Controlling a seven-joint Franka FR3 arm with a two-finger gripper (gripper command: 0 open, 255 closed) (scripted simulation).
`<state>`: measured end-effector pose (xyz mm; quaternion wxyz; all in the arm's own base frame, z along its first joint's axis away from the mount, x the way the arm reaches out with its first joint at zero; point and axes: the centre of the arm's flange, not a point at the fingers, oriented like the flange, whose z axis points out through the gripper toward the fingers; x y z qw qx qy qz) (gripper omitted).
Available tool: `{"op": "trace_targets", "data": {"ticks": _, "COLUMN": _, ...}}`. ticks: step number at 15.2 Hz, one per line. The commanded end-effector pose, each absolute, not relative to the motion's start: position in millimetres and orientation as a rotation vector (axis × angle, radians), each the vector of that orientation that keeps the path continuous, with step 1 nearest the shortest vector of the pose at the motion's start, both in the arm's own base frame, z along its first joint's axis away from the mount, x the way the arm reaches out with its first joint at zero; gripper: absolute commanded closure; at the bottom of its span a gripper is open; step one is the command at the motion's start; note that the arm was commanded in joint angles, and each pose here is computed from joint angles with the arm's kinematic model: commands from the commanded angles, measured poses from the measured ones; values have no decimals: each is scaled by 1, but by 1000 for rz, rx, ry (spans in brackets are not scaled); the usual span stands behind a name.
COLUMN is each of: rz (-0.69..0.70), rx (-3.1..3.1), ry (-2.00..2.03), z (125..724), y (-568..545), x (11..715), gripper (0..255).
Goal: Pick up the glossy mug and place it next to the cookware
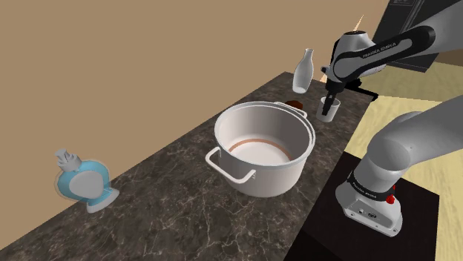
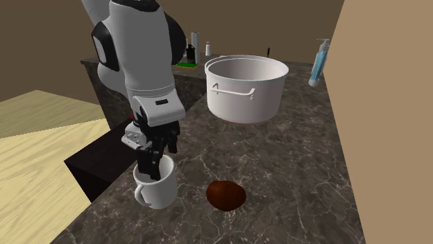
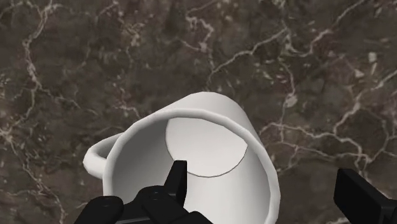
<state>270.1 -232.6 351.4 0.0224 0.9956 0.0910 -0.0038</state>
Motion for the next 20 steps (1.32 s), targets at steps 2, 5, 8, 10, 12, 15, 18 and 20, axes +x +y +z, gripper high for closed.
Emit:
{"op": "trace_targets", "data": {"ticks": 2, "rz": -11, "rx": 3084, "ry": 282, "z": 347, "y": -232, "x": 270, "gripper": 0}}
{"op": "trace_targets", "data": {"ticks": 5, "rz": -11, "rx": 3084, "ry": 282, "z": 347, "y": -232, "x": 270, "gripper": 0}}
{"op": "trace_targets", "data": {"ticks": 8, "rz": -11, "rx": 3084, "ry": 282, "z": 347, "y": -232, "x": 270, "gripper": 255}}
{"op": "trace_targets", "data": {"ticks": 10, "rz": -11, "rx": 3084, "ry": 282, "z": 347, "y": -232, "x": 270, "gripper": 255}}
{"op": "trace_targets", "data": {"ticks": 12, "rz": -11, "rx": 3084, "ry": 282, "z": 347, "y": -232, "x": 270, "gripper": 255}}
{"op": "trace_targets", "data": {"ticks": 15, "rz": -11, "rx": 3084, "ry": 282, "z": 347, "y": -232, "x": 270, "gripper": 255}}
{"op": "trace_targets", "data": {"ticks": 18, "rz": -11, "rx": 3084, "ry": 282, "z": 352, "y": -232, "x": 270, "gripper": 255}}
{"op": "trace_targets", "data": {"ticks": 20, "rz": -11, "rx": 3084, "ry": 282, "z": 363, "y": -232, "x": 270, "gripper": 255}}
